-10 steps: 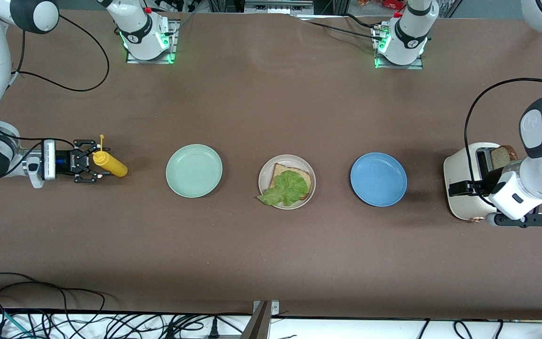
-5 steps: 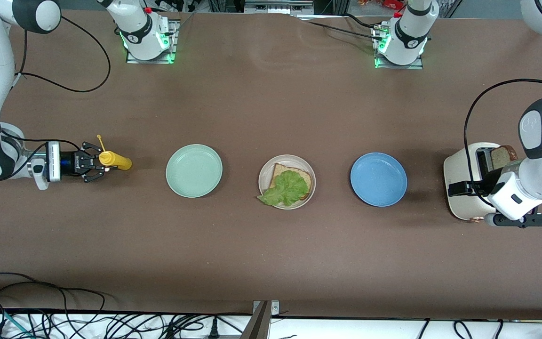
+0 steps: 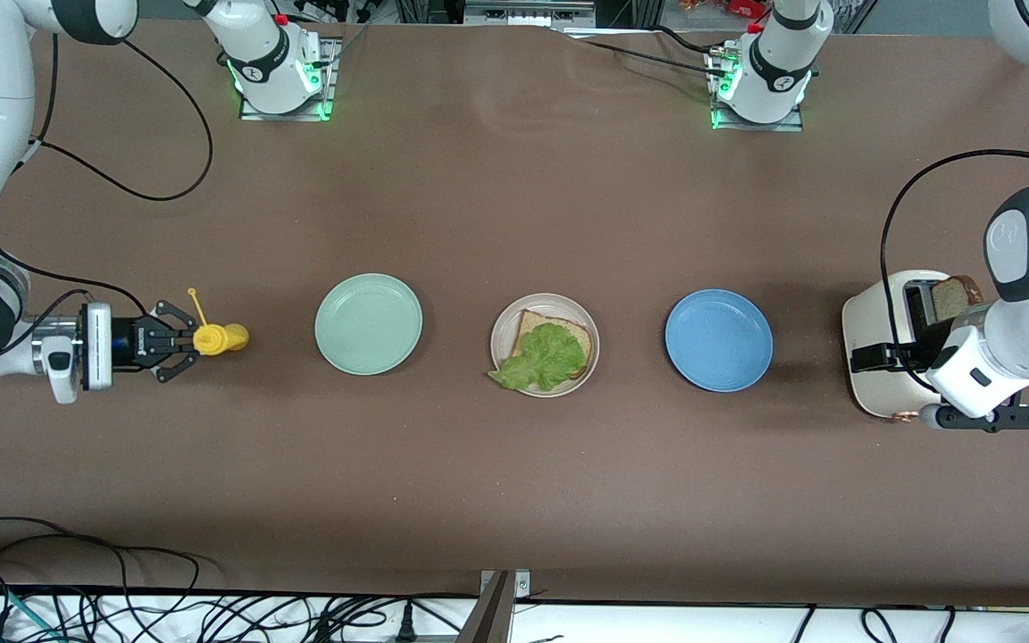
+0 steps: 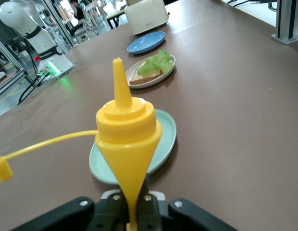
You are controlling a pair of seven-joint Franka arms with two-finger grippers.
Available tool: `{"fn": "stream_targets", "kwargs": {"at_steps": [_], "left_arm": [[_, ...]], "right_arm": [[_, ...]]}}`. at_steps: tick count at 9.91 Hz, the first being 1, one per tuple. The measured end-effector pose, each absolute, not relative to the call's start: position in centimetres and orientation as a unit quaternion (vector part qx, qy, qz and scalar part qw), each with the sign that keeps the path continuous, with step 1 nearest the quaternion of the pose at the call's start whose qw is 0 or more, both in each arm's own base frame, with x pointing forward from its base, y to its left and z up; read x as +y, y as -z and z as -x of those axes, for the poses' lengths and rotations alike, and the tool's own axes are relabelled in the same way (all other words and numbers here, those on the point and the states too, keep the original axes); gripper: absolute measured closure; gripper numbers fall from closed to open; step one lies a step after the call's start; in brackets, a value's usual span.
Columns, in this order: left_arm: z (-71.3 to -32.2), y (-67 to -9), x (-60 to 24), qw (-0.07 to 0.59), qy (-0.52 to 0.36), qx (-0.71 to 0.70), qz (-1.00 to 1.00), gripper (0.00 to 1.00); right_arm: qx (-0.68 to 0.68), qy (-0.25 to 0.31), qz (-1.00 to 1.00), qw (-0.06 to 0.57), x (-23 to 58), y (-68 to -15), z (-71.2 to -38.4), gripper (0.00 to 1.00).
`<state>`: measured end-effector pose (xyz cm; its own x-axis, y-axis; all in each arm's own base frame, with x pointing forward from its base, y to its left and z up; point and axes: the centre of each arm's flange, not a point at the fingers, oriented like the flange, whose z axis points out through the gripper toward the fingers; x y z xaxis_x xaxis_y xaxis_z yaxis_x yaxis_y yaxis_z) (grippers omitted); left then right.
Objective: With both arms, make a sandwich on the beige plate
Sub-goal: 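Lift the yellow bottle with the right gripper over the bread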
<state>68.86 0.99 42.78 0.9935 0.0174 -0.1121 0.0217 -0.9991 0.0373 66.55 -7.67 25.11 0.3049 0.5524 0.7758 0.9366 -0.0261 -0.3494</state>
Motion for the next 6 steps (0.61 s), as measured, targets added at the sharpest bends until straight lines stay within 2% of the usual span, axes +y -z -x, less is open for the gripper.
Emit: {"fn": "stream_targets", "kwargs": {"at_steps": [3, 6], "left_arm": [[-68.9, -42.8, 1.0, 0.019, 0.056, 0.01, -0.998, 0.0], [-68.8, -42.7, 1.3, 0.019, 0.057, 0.012, -0.998, 0.0]], "right_arm": [[-0.548, 0.185, 0.729, 0.367, -2.8, -29.8, -70.4, 0.96], [-0.543, 0.134, 0.777, 0.288, 4.8, -32.1, -72.6, 0.96]]}}
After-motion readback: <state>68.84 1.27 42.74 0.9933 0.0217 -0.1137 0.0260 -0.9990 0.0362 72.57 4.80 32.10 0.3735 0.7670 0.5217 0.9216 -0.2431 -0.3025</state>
